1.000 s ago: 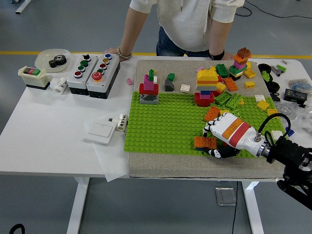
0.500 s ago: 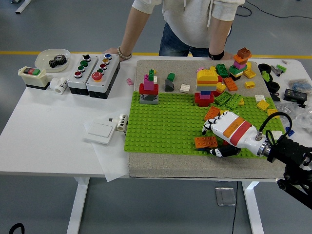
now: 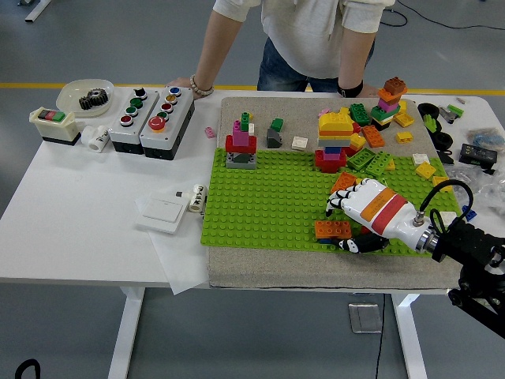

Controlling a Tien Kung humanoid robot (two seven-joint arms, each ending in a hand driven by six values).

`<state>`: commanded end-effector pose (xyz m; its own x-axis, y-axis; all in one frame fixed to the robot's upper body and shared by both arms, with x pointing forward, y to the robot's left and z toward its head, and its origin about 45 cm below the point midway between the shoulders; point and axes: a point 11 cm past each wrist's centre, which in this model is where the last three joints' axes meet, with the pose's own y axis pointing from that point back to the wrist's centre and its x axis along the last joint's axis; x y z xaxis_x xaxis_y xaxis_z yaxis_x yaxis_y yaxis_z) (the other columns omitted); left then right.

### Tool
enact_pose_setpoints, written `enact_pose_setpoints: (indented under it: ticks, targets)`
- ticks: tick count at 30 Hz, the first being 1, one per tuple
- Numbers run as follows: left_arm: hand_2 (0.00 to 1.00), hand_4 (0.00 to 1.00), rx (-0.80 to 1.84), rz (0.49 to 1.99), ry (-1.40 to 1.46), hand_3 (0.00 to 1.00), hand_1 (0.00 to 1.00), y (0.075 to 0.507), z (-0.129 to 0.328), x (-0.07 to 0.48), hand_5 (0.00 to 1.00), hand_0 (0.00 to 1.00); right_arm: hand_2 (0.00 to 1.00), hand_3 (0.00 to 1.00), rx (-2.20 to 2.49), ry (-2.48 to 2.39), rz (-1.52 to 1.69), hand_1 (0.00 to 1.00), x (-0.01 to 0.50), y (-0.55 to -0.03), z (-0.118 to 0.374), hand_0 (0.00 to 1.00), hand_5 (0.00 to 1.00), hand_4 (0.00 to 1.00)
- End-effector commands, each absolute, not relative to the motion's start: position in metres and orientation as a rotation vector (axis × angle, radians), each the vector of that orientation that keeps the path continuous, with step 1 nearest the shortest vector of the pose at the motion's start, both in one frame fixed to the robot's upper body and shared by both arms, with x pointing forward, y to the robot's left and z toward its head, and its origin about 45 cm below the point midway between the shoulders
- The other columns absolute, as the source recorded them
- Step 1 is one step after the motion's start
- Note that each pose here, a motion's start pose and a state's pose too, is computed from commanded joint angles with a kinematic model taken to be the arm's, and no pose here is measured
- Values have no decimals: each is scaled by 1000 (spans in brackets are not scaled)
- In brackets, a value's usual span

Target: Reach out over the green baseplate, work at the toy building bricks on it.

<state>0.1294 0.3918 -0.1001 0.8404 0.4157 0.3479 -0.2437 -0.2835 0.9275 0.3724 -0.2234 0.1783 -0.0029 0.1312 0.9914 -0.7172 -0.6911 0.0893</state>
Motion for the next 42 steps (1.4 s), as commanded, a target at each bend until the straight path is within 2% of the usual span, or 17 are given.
enact_pose_setpoints:
  ticks: [22,23,28,29,34,35,40,41,42]
  targets:
    - [704,678,1745,625,106,620,635,392,-100,130,674,630,718,649,1708,-646,1748,507,362,-216,190,315,454,853]
    - [702,678,1746,626,106,619,636,392,-100,130,674,630,738,733,1713,-656,1746,526,361,-216,192,323,462,886]
    - [702,678,1748,632,110,619,636,392,-101,127,674,630,738,733,1736,-731,1748,526,353,-214,205,323,462,886]
    - [700,678,1749,633,111,620,635,392,-101,126,674,630,716,655,1742,-763,1752,525,350,-214,210,340,479,860]
    - [700,678,1753,631,114,620,635,393,-102,123,674,630,716,655,1783,-824,1767,525,341,-213,223,340,479,860]
    - [697,678,1754,630,114,620,632,393,-102,123,675,629,597,517,1793,-828,1768,505,340,-213,225,354,519,782]
    - [697,678,1759,626,114,620,632,393,-102,121,675,629,597,517,1851,-808,1763,505,333,-213,224,354,519,782]
    - [696,677,1759,625,114,621,634,393,-102,121,674,629,580,516,1860,-788,1757,513,331,-213,221,401,538,747]
    - [696,677,1760,625,114,621,634,393,-103,120,674,629,580,516,1863,-783,1756,513,331,-213,221,401,538,747]
